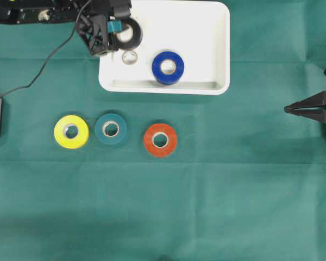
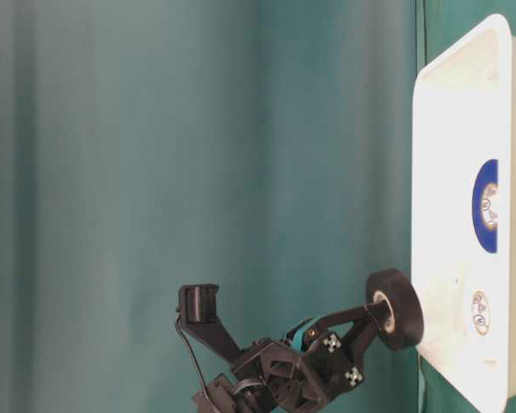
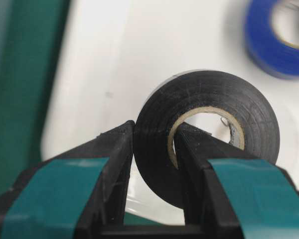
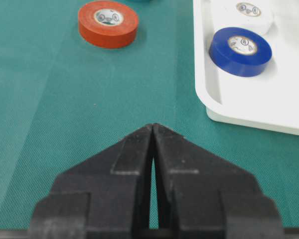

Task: Put the tape into the white case with the left arm.
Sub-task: 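Carry the black tape roll into the tray's upper left corner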

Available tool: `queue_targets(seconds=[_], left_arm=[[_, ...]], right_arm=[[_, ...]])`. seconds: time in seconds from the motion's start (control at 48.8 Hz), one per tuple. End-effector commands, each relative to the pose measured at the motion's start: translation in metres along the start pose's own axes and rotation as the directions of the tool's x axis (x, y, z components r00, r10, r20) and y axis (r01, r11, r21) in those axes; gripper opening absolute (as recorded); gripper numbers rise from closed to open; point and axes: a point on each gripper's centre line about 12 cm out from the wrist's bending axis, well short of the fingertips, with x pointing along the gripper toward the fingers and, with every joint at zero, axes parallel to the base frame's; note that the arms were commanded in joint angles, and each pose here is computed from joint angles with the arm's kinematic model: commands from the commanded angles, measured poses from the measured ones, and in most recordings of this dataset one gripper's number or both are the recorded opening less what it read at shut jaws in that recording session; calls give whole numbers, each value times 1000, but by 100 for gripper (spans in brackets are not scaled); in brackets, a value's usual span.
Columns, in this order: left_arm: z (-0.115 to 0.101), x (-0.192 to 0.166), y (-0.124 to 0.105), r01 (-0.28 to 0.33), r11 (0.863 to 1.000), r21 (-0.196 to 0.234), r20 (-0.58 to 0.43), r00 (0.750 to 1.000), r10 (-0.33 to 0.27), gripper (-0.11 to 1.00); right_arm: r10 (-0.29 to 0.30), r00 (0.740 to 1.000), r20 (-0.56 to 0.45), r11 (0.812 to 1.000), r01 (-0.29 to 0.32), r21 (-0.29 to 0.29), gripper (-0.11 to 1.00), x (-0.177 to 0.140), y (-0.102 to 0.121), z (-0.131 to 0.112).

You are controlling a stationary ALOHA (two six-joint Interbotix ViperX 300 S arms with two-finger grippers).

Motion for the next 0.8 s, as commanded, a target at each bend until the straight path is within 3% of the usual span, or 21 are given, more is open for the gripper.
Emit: queue_targets(seconds=[0.0,0.595,0.636,0.779], left_arm=[[6,-1,10,-30,999,-10,41,999,31,22],[-1,4,12,-30,999,-29,23,999,31,24],[-1,5,12,-31,999,-31,24,999,32,30],[-3,6,12,-30,999,-31,19,999,30,75]], right_arm=[[-1,1000,12,1000,1,2,-10,1,0,5],[-1,1000,12,1000,1,2,-10,1,0,5],[-1,1000,12,1000,1,2,-10,1,0,5],[-1,1000,12,1000,1,2,-10,1,0,5]])
